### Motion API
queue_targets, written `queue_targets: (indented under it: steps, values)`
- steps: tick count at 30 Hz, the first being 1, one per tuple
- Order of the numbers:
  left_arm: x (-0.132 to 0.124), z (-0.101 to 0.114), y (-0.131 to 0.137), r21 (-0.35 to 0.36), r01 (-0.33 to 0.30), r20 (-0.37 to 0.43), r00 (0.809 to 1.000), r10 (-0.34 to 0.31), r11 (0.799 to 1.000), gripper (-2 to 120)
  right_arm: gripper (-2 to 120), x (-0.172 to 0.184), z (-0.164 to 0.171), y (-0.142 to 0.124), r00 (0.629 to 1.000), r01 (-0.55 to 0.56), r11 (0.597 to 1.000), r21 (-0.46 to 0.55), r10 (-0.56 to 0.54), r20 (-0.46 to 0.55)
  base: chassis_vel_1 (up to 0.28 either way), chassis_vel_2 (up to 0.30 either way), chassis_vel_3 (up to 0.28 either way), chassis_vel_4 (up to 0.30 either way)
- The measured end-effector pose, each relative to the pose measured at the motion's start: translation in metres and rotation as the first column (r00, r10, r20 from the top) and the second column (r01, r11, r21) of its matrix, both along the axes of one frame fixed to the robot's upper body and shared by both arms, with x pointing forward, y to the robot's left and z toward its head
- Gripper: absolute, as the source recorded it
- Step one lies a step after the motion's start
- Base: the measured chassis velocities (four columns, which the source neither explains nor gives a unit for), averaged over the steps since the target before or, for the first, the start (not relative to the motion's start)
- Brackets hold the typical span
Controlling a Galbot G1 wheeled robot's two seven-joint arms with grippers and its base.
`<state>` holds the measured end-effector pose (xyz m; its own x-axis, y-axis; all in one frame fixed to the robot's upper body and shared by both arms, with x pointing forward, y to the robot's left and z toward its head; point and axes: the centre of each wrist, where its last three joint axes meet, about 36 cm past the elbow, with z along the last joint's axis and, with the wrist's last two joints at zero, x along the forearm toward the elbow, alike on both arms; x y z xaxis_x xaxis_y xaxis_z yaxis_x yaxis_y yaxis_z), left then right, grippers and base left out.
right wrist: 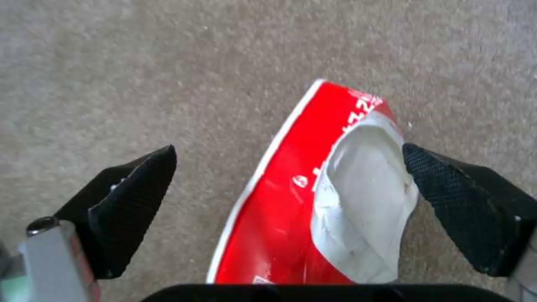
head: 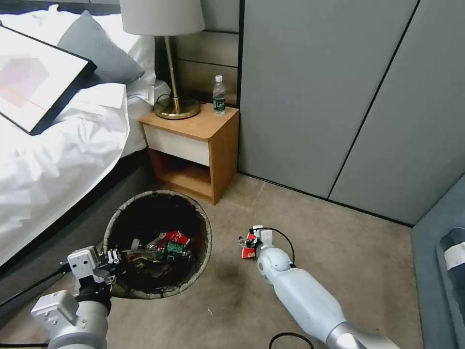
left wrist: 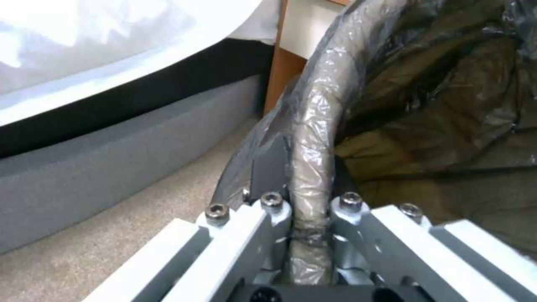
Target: Pick up the trash bin, then pick up the garbage from the floor and place it into the trash bin.
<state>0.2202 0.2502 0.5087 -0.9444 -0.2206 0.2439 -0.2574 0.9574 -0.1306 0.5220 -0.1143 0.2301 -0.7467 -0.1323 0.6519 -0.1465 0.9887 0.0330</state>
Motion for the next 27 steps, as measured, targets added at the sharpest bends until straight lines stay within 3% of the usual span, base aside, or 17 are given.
queue_targets:
  steps: [17, 27]
  values:
    - [0.002, 0.001, -0.001, -0.004, 0.003, 0.008, 1.000, -0.003, 1.000, 3, 99, 0.015, -0.023, -0.009, 0.998, 0.047, 0.999, -0.010, -0.047, -0.028, 0.000, 0.000, 0.000, 0.000]
    - [0.002, 0.001, -0.001, -0.004, 0.003, 0.012, 1.000, -0.003, 1.000, 3, 67, 0.016, -0.034, -0.014, 0.997, 0.065, 0.998, -0.011, -0.066, -0.047, 0.000, 0.000, 0.000, 0.000]
